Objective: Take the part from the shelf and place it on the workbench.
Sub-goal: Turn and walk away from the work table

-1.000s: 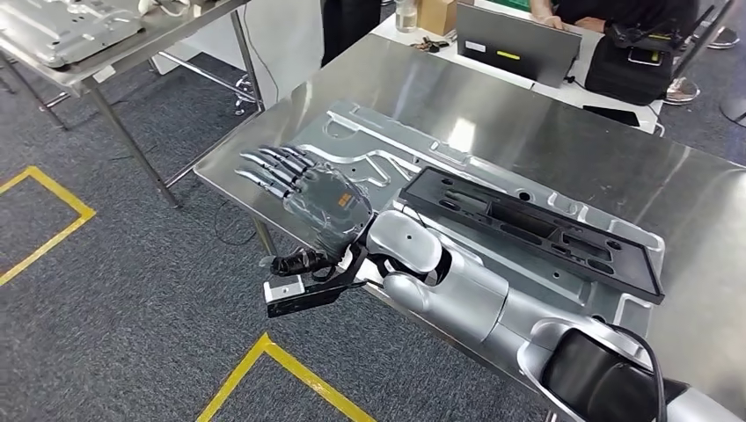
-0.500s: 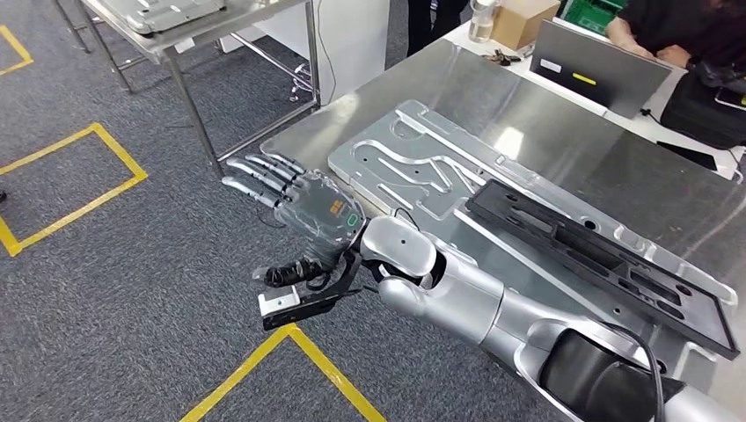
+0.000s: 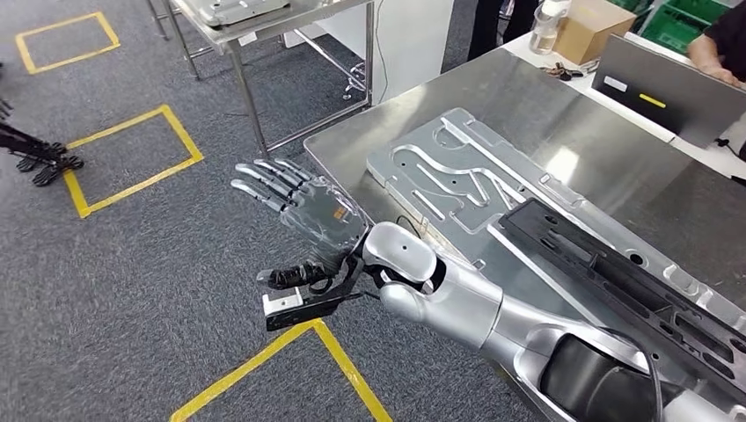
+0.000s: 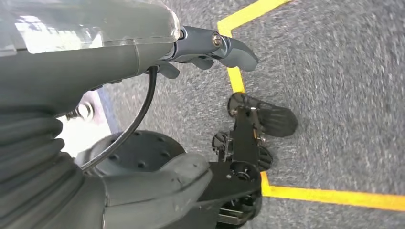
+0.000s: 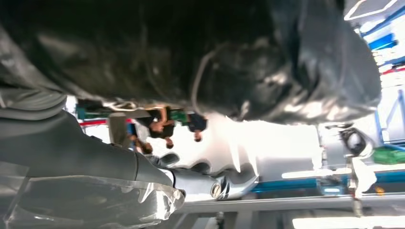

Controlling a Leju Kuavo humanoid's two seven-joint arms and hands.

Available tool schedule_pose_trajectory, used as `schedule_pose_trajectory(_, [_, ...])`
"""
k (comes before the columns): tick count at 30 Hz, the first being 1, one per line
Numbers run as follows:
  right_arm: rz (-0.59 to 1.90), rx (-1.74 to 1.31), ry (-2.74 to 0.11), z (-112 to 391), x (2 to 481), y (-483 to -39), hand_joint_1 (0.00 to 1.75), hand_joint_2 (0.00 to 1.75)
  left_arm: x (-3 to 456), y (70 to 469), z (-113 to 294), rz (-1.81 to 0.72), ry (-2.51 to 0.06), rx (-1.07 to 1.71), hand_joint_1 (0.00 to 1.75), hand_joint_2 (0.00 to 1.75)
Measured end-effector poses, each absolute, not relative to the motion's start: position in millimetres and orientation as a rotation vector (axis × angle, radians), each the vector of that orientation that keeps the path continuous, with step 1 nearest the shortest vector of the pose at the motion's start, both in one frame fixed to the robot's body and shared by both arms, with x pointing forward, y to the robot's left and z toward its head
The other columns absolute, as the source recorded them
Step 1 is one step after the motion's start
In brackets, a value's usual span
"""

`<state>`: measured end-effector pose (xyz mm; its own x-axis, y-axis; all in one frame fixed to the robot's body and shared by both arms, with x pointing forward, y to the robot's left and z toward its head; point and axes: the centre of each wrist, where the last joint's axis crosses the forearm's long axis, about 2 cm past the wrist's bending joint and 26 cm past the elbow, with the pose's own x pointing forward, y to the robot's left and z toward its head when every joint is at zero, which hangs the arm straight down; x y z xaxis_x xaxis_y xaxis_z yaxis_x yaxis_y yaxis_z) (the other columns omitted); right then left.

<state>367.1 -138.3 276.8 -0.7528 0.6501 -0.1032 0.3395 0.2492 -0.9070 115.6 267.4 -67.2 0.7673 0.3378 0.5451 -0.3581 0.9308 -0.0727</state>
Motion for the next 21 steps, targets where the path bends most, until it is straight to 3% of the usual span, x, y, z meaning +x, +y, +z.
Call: schedule_pose_trajectory(21, [1.438, -0.837, -2.114, 230.5, 366.1, -156.3, 0.00, 0.00, 106.9, 269.5, -69.6, 0.378, -0.552, 0.047, 0.00, 1.75])
